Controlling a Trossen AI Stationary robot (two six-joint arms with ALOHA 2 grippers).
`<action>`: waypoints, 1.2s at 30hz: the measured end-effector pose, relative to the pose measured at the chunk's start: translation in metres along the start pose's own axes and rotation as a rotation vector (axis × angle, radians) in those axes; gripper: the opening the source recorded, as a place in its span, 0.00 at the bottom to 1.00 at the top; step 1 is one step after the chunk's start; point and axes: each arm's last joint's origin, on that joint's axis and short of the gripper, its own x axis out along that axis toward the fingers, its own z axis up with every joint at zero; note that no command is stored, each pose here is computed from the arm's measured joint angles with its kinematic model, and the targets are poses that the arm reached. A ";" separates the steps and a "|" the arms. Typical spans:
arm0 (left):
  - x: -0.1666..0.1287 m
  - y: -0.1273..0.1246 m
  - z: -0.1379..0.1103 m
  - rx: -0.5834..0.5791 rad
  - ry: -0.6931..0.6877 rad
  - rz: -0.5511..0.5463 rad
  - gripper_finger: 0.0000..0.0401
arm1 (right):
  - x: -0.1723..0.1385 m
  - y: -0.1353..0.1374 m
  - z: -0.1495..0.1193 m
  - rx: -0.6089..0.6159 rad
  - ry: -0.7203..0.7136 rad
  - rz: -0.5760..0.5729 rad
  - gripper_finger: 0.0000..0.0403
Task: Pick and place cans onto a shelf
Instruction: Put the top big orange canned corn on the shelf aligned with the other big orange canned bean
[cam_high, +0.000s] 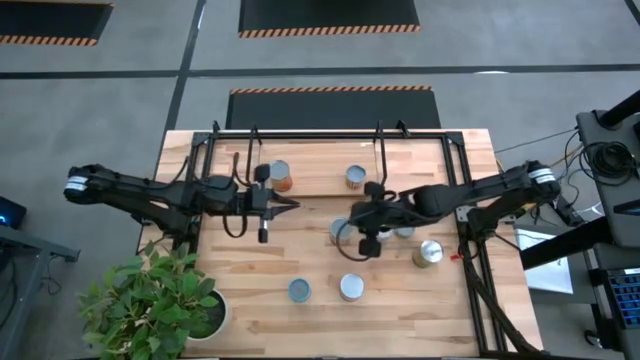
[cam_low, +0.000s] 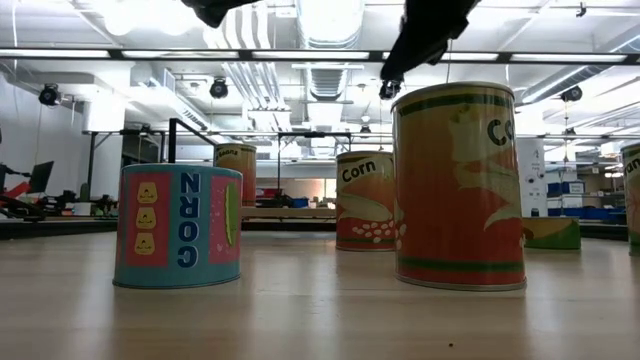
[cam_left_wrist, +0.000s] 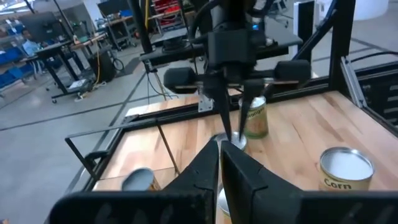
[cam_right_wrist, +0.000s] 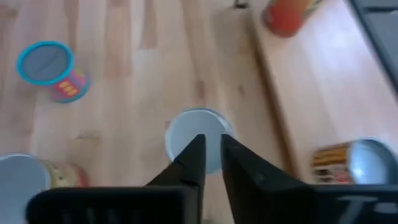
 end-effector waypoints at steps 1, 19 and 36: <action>-0.001 0.000 0.000 -0.001 -0.001 0.000 0.00 | 0.003 0.001 0.002 0.006 0.011 0.009 0.15; -0.002 0.000 0.000 -0.003 0.000 0.001 0.00 | 0.070 0.000 -0.006 0.000 0.217 -0.054 0.92; -0.002 0.001 0.002 0.006 -0.012 0.003 0.00 | 0.103 -0.003 -0.017 -0.035 0.312 -0.005 0.86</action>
